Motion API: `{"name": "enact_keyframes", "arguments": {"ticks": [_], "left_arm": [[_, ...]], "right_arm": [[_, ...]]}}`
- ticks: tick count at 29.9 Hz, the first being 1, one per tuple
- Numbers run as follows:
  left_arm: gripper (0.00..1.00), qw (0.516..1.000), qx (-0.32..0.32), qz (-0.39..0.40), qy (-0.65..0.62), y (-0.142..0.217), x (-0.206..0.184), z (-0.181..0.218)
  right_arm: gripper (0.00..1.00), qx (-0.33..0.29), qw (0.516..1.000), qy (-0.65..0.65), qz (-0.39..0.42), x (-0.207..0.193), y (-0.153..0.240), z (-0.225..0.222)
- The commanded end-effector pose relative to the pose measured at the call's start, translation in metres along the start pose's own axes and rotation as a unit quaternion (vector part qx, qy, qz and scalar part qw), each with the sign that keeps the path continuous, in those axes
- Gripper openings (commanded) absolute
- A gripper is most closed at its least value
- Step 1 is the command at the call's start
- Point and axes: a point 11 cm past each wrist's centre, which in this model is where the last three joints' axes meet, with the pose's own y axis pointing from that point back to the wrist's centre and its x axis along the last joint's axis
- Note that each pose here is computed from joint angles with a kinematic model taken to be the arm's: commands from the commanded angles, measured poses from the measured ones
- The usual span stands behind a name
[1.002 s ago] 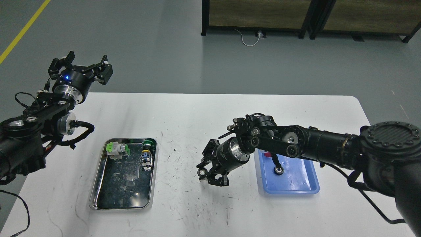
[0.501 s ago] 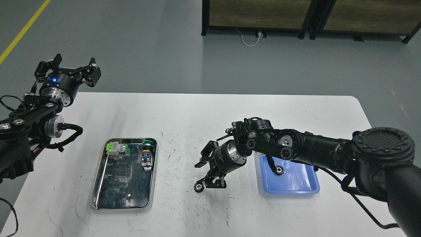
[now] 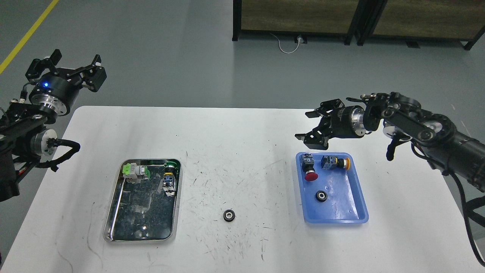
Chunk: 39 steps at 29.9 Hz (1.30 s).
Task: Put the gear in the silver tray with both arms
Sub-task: 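Release the gear onto the table between the trays, raise right gripper, then reach the left gripper down to the black gear on the table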
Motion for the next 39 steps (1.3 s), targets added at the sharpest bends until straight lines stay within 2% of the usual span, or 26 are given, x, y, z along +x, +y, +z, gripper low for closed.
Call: {"name": "enact_keyframes", "arguments": {"ticks": [1,10,13,17,23,27,33,39], "left_arm": [[0.98,0.999,-0.014,-0.048,-0.015,0.003,-0.013,0.006],[0.99,0.981,-0.003,-0.193,-0.031,0.021,-0.069,-0.011],[0.98,0.967,0.003,-0.252,-0.043,0.038,-0.099,-0.022],[0.98,0.938,0.009,-0.343,-0.052,0.071,-0.157,-0.043],[0.98,0.904,0.047,-0.424,-0.036,0.123,-0.219,-0.089],[0.99,0.887,0.052,-0.458,-0.027,0.147,-0.252,-0.104],[0.99,0.874,0.055,-0.482,-0.028,0.164,-0.275,-0.113],[0.99,0.857,0.078,-0.505,-0.062,0.181,-0.275,-0.136]], "right_arm": [[0.81,0.026,0.997,-0.054,0.051,0.029,0.031,0.013],[0.85,0.071,0.98,-0.127,0.133,0.076,0.073,0.021],[0.86,0.088,0.974,-0.142,0.152,0.087,0.082,0.019],[0.87,0.091,0.971,-0.148,0.165,0.094,0.093,0.021],[0.88,0.089,0.97,-0.147,0.17,0.097,0.097,0.023],[0.89,0.084,0.969,-0.152,0.178,0.101,0.101,0.029],[0.89,0.076,0.968,-0.154,0.183,0.102,0.105,0.036],[0.89,0.072,0.969,-0.154,0.181,0.101,0.104,0.038]]}}
